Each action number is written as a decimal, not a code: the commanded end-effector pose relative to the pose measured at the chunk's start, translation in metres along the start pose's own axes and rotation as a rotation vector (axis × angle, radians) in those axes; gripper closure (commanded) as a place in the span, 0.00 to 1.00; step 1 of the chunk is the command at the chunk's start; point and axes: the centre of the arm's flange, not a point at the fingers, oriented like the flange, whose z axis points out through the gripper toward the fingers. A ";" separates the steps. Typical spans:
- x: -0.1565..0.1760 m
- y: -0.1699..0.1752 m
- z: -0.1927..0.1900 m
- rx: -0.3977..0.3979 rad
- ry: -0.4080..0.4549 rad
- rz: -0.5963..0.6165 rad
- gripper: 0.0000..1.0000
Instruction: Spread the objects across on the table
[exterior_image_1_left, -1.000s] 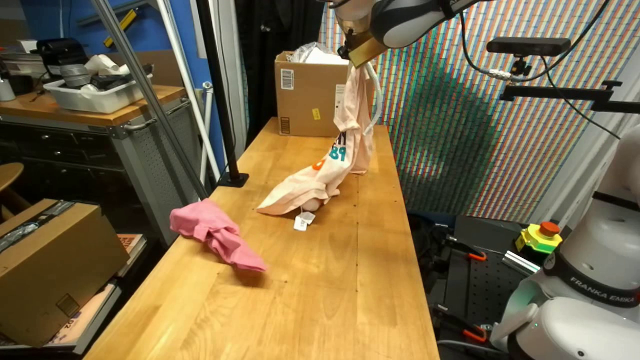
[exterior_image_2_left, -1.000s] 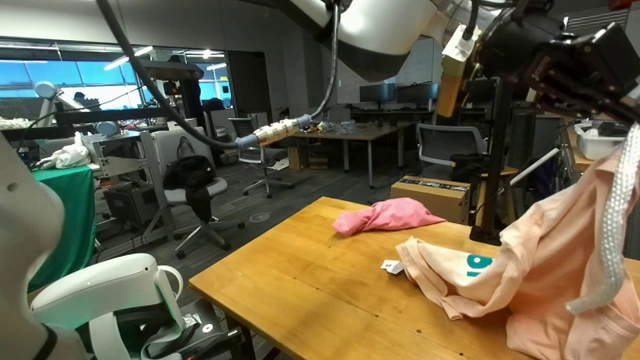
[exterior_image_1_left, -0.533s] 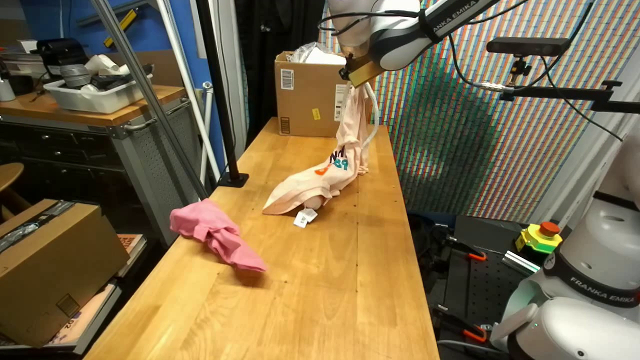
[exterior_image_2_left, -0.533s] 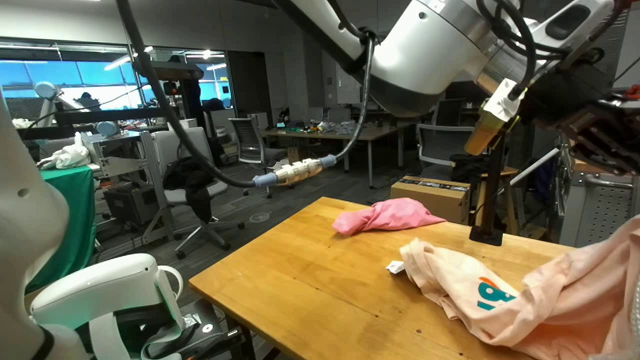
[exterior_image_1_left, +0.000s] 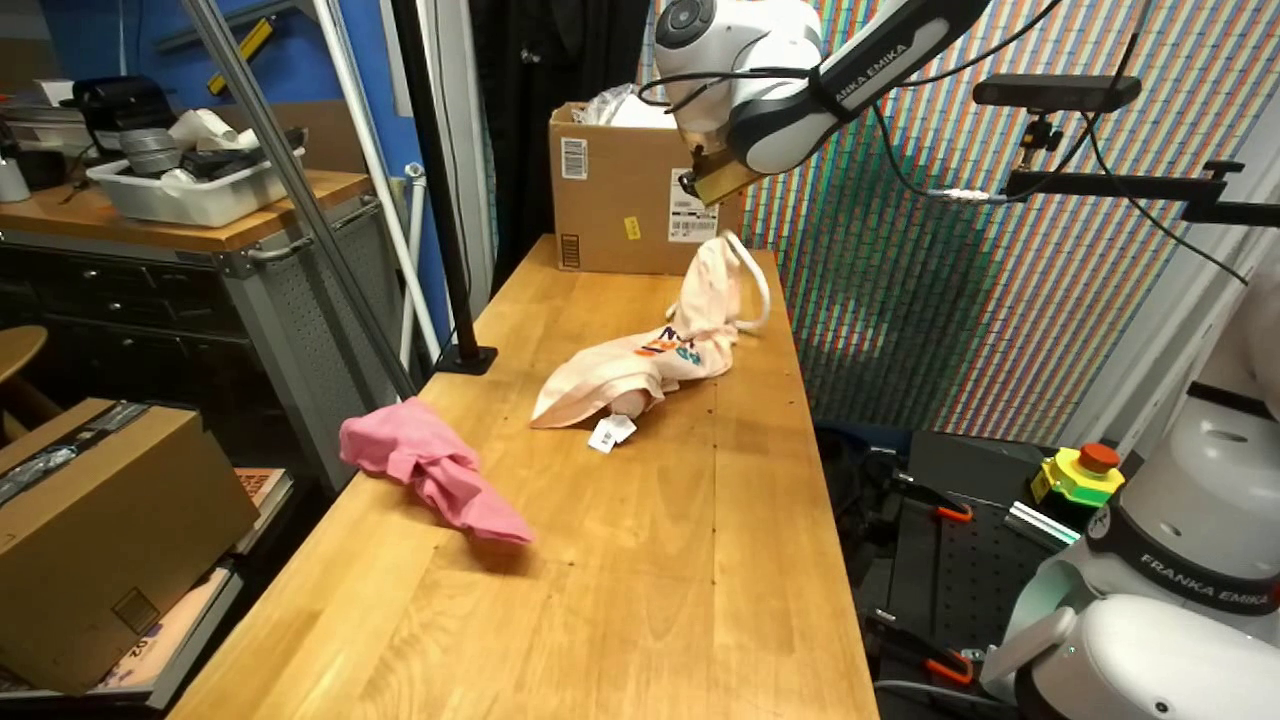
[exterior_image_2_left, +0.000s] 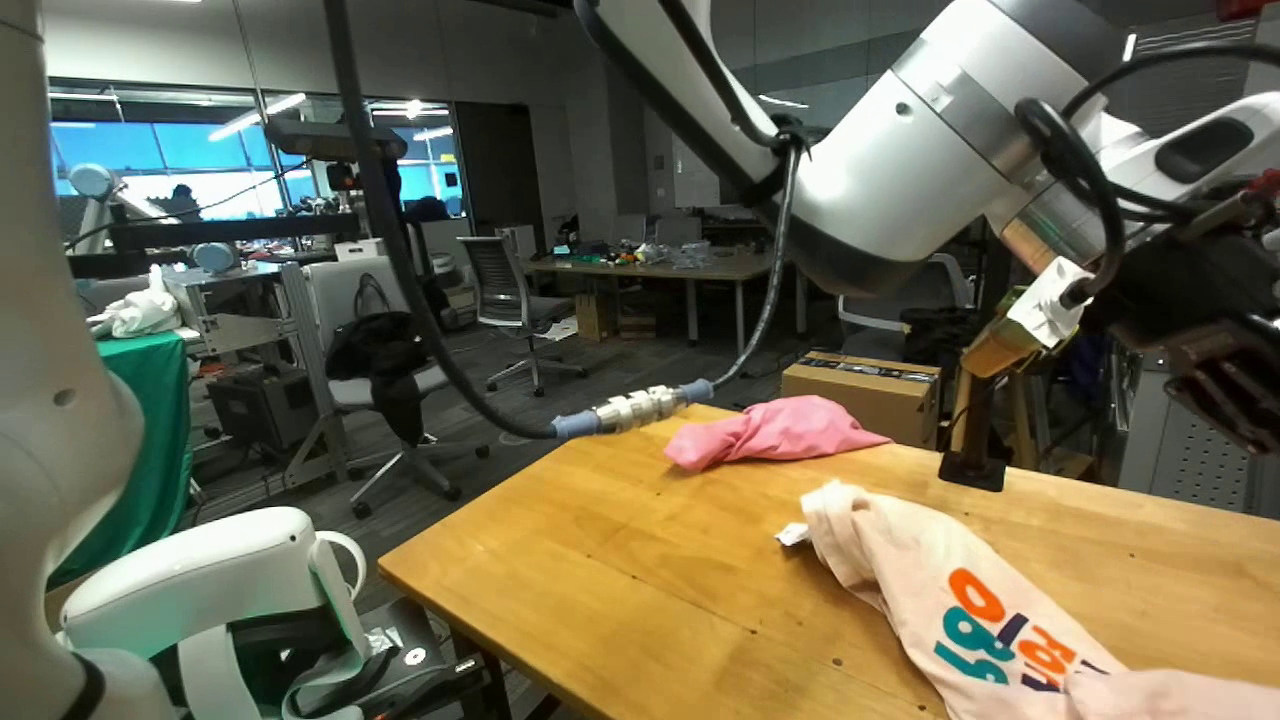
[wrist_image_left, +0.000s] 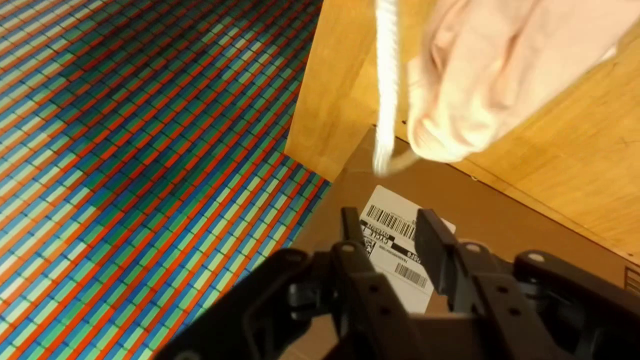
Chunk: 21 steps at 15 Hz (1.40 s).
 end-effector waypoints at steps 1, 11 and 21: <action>0.005 -0.009 0.010 0.024 -0.029 0.004 0.34; -0.039 -0.028 -0.020 0.196 -0.209 -0.057 0.00; -0.121 -0.022 -0.074 0.572 -0.392 -0.321 0.00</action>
